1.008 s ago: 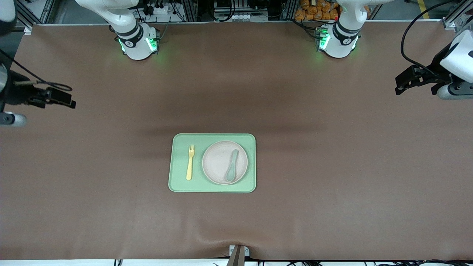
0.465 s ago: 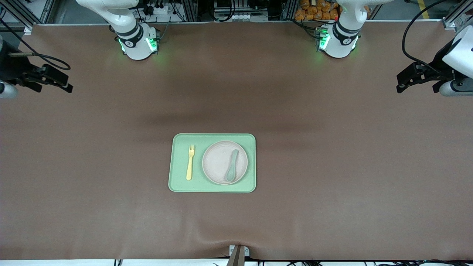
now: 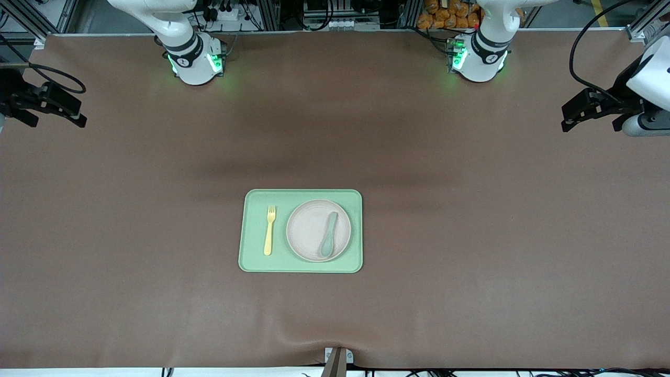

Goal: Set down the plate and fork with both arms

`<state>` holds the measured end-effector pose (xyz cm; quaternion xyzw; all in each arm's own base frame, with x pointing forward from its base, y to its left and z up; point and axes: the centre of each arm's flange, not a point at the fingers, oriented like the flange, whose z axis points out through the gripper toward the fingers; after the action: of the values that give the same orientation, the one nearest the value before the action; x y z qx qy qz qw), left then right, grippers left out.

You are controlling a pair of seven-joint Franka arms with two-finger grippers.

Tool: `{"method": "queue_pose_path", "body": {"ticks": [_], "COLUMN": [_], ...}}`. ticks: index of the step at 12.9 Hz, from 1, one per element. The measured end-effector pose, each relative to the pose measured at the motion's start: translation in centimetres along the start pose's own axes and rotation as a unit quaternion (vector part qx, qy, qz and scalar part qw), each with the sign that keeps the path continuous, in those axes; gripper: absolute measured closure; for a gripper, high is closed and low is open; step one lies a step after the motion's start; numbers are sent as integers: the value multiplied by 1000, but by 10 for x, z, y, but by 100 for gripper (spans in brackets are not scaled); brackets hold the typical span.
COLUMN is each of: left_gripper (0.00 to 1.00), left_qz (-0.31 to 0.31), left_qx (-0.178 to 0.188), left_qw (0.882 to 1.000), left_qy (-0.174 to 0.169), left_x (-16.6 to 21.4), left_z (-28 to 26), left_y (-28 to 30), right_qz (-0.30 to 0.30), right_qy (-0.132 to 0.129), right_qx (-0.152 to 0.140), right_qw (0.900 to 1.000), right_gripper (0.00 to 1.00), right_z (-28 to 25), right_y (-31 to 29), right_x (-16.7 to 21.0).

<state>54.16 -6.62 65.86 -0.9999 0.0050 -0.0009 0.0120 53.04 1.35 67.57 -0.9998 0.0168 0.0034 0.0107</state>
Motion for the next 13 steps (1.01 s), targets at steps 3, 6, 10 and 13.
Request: {"method": "queue_pose_path", "body": {"ticks": [3, 6, 10, 13], "left_gripper": [0, 0, 0, 0], "left_qz": [0, -2, -13, -16], "left_qx": [0, 0, -5, -5], "left_qw": [1000, 1000, 1000, 1000], "left_qy": [0, 1, 0, 0], "left_x": [0, 0, 0, 0], "left_z": [0, -1, -1, -1], "left_y": [0, -1, -2, -2], "right_qz": [3, 3, 3, 4], "right_qy": [0, -2, -4, -5], "right_qx": [0, 0, 0, 0], "right_qw": [1000, 1000, 1000, 1000], "right_gripper": [0, 0, 0, 0], "right_z": [-2, -1, 1, 1], "right_y": [3, 3, 4, 5], "right_x": [-1, 0, 1, 1]}}
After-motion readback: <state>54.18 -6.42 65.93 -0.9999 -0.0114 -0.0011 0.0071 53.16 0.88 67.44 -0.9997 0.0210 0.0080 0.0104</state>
